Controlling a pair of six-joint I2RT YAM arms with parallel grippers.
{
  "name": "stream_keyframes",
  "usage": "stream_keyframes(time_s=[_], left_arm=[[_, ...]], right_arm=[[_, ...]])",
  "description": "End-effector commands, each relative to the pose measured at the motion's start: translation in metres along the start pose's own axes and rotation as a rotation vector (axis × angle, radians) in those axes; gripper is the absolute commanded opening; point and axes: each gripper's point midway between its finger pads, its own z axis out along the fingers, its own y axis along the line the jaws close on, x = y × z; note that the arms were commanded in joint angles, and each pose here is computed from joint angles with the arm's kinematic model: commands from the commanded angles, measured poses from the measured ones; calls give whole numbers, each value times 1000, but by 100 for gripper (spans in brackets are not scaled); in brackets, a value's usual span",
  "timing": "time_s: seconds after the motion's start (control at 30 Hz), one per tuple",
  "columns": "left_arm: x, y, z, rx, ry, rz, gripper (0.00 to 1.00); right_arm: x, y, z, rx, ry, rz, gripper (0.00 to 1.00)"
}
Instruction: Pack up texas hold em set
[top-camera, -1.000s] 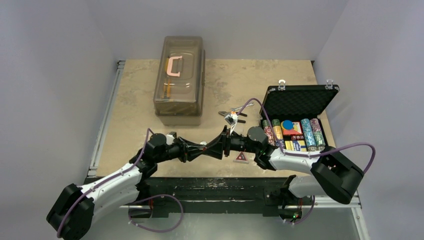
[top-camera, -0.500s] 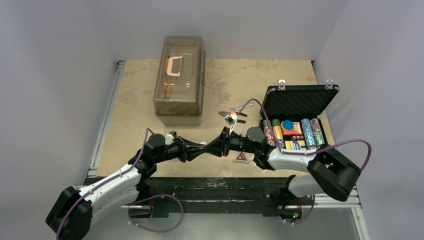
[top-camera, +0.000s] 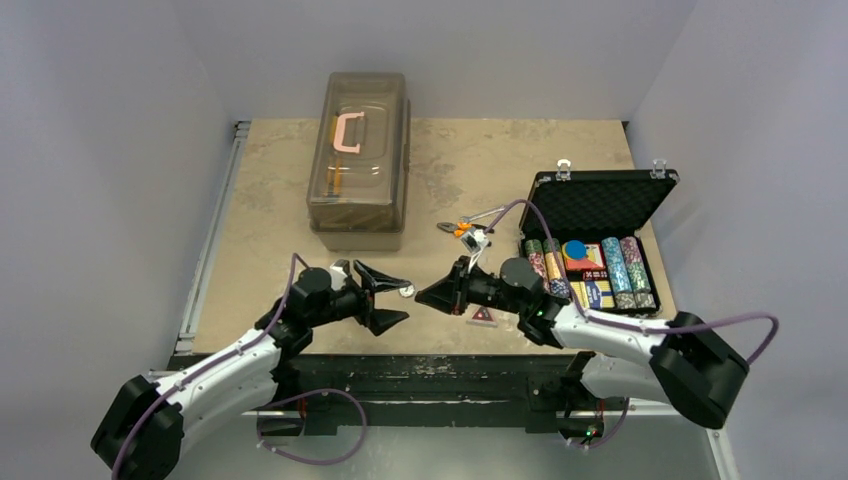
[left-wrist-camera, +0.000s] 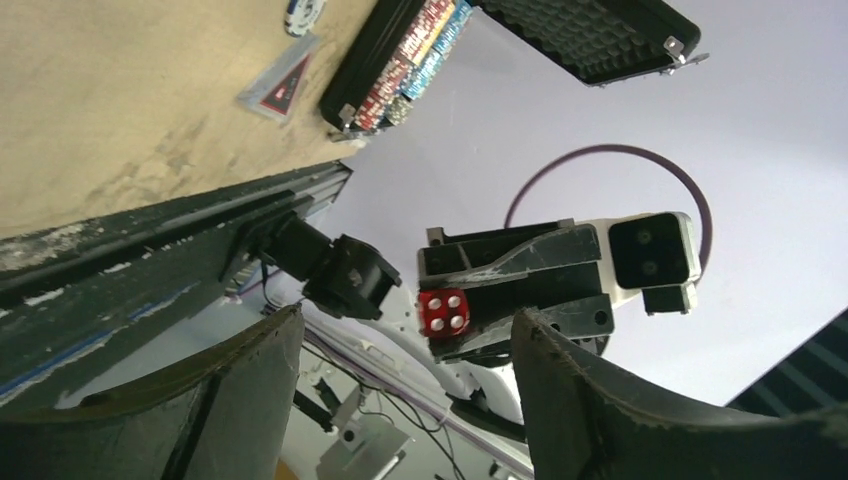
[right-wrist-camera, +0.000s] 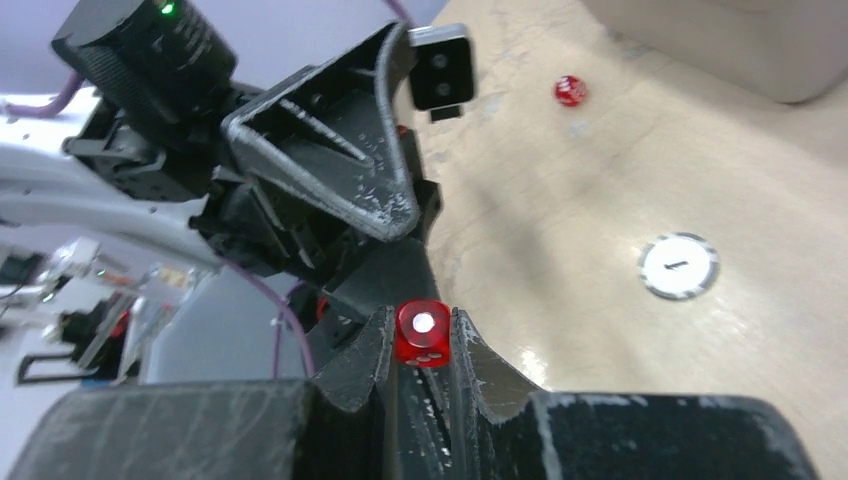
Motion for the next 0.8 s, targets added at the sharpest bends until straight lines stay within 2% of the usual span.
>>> stream_keyframes(time_s=[0.0, 0.1, 0.2, 0.37, 0.43, 0.57, 0.77], left_arm=[[-3, -7, -4, 19, -52, 178, 74], [-11, -13, -11, 17, -134, 348, 75], [-14, -23, -25, -58, -204, 552, 75], [8, -81, -49, -77, -225, 887, 75], [25, -121, -59, -36, -224, 1009, 75], [51, -177, -64, -29, -185, 1191, 75], [65, -227, -56, -43, -150, 1325, 75]], right_arm=[[-2, -39, -24, 274, -8, -39, 0], [-10, -69, -58, 516, -40, -43, 0], [-17, -104, -104, 771, -77, 5, 0], [-29, -147, -179, 1090, -154, 180, 0], [-33, -156, -200, 1199, -169, 245, 0], [-48, -169, -252, 1477, -229, 359, 0], [-55, -182, -290, 1575, -345, 531, 0]])
